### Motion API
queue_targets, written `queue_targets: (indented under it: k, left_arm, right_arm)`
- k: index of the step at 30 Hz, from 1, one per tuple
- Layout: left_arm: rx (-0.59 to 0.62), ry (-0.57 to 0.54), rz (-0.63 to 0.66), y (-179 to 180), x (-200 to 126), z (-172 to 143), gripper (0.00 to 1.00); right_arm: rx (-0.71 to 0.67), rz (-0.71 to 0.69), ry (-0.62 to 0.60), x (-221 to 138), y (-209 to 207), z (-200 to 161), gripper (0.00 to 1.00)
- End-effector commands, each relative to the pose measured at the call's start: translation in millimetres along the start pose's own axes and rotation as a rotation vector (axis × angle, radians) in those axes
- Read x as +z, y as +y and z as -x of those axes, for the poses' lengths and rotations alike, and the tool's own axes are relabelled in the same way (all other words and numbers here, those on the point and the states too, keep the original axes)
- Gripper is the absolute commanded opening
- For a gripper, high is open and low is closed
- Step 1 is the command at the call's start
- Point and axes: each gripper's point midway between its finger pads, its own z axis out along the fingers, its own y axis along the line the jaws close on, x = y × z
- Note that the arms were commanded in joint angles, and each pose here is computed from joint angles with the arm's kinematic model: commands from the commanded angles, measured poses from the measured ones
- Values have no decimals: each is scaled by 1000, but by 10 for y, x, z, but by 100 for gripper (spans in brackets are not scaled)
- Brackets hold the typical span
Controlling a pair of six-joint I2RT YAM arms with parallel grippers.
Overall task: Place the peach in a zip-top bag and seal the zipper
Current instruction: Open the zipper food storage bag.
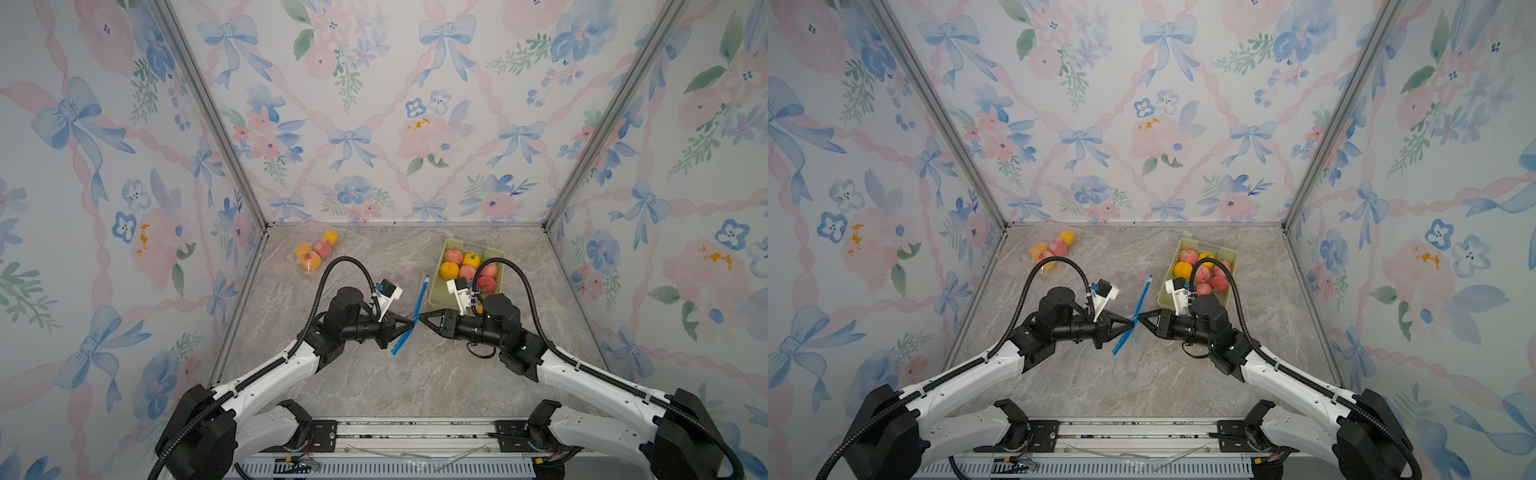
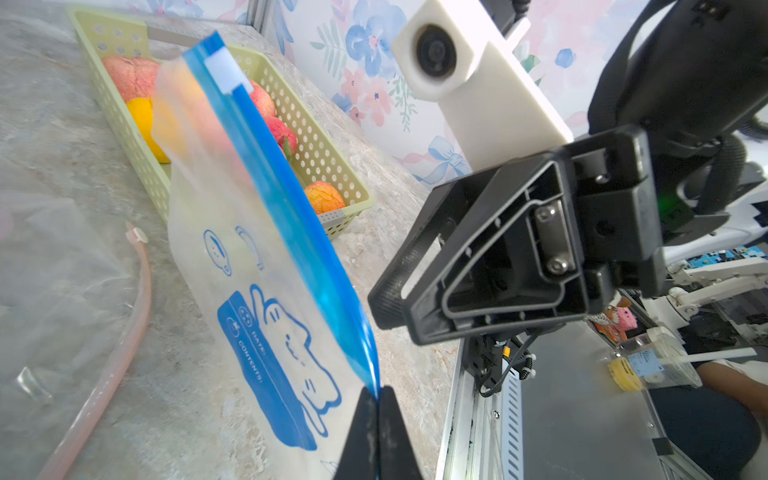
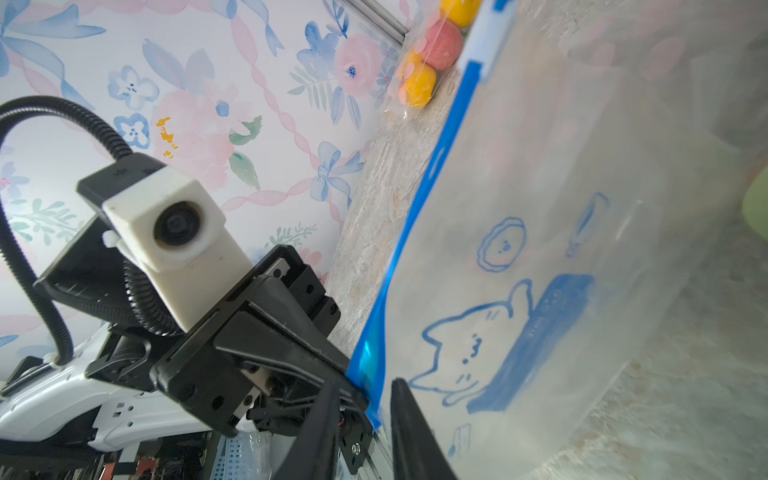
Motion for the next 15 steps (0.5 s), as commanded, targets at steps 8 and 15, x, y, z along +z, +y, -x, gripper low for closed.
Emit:
queue_targets:
  k: [8,15]
  left_arm:
    - [17,-46,-108,-215,-45,242,0]
    - [18,-60,-122,-248,-66,282,0]
  right_arm:
    - [-55,36,-3,-38,64,17,23]
    - [-59,40,-10,-76,83,19,23]
